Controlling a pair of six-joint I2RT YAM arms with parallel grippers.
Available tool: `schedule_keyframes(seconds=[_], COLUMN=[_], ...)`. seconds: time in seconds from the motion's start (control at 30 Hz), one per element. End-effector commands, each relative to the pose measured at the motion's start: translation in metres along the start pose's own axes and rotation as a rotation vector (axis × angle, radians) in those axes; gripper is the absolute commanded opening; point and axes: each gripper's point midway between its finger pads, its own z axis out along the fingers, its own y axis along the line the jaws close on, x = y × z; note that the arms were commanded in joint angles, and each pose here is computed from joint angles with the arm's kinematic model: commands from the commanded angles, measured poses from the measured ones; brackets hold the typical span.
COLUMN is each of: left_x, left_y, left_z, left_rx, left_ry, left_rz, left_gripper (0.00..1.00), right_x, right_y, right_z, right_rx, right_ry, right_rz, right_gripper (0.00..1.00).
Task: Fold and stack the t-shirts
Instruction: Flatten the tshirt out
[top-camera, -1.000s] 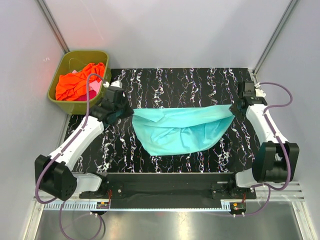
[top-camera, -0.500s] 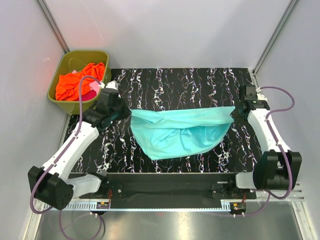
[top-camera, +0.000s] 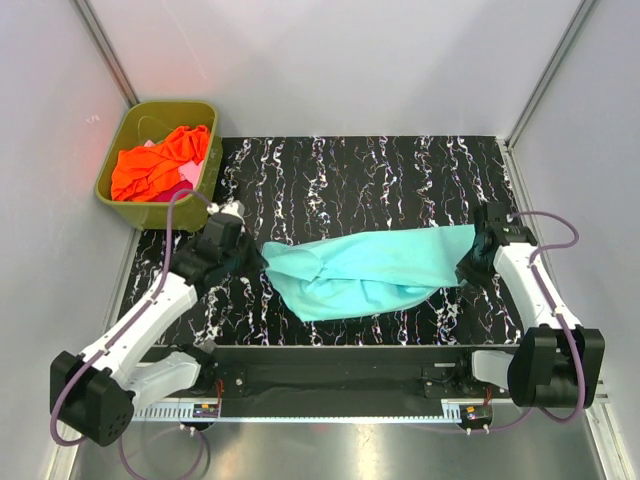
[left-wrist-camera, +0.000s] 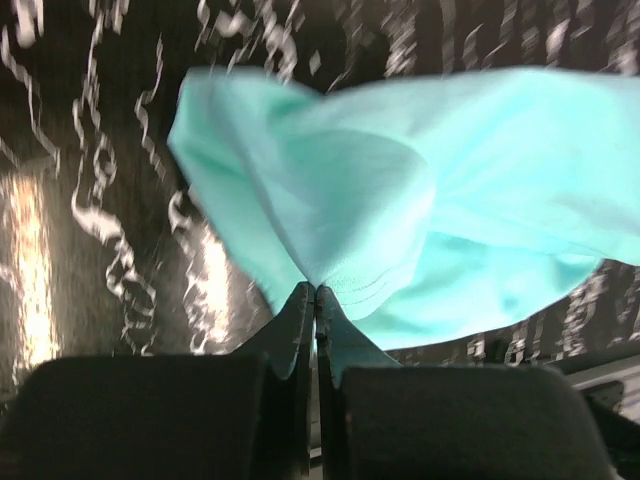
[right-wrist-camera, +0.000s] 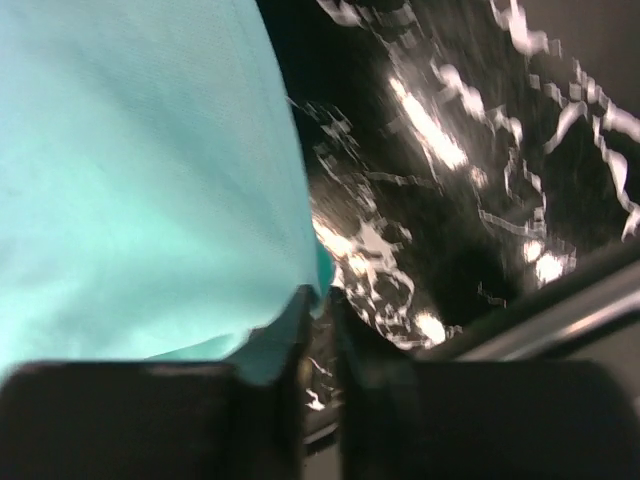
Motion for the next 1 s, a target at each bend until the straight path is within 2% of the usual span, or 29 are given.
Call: schedule_keyframes(seconds=[0.0, 0.07, 0.27, 0.5, 0.6, 0.63, 0.7, 0.83, 0.97], left_x=[0.02, 0.028, 0.033, 0.018, 0.006, -0.001, -0.005, -0.011, -0.011], left_y=[0.0, -0.004, -0.015, -0.018, -0.019, -0.023, -0.024, -0.027, -0.03], left_z=[0.005, 0.009, 0.017, 0.023, 0.025, 0.023, 0.023, 0.024, 0.027], left_rx=[0.056, 0.093, 0.154, 0.13, 0.104, 0.106, 0.105, 0.106, 0.112], left_ry=[0.033, 0.057, 0.087, 0.059, 0.03, 0.013, 0.004, -0.004, 0.01], left_rz=[-0.032, -0.036, -0.06, -0.045, -0.036, -0.034, -0.031, -0.024, -0.013], left_gripper=[0.0, 0.0, 0.0, 0.0, 0.0, 0.0, 0.0, 0.0, 0.0], right_x=[0.011, 0.005, -0.029, -0.034, -0.019, -0.015, 0.001, 0.023, 0.043], right_y=[-0.002, 0.0, 0.021, 0.019, 0.017, 0.017, 0.01, 0.009, -0.004], right_z=[-0.006, -0.006, -0.006, 0.042, 0.043, 0.042, 0.034, 0.031, 0.036], right_rx=[-0.026, -0.029, -0.056, 0.019, 0.024, 0.035, 0.043, -0.006, -0.004], right_ry=[0.015, -0.004, -0.08, -0.017, 0.045, 0.056, 0.097, 0.115, 0.116], right_rz=[0.07, 0.077, 0.047, 0.038, 0.154, 0.256, 0.347, 0.553, 0.63], right_gripper=[0.26, 0.4, 0.47, 0.5, 0.52, 0.53, 0.53, 0.54, 0.55])
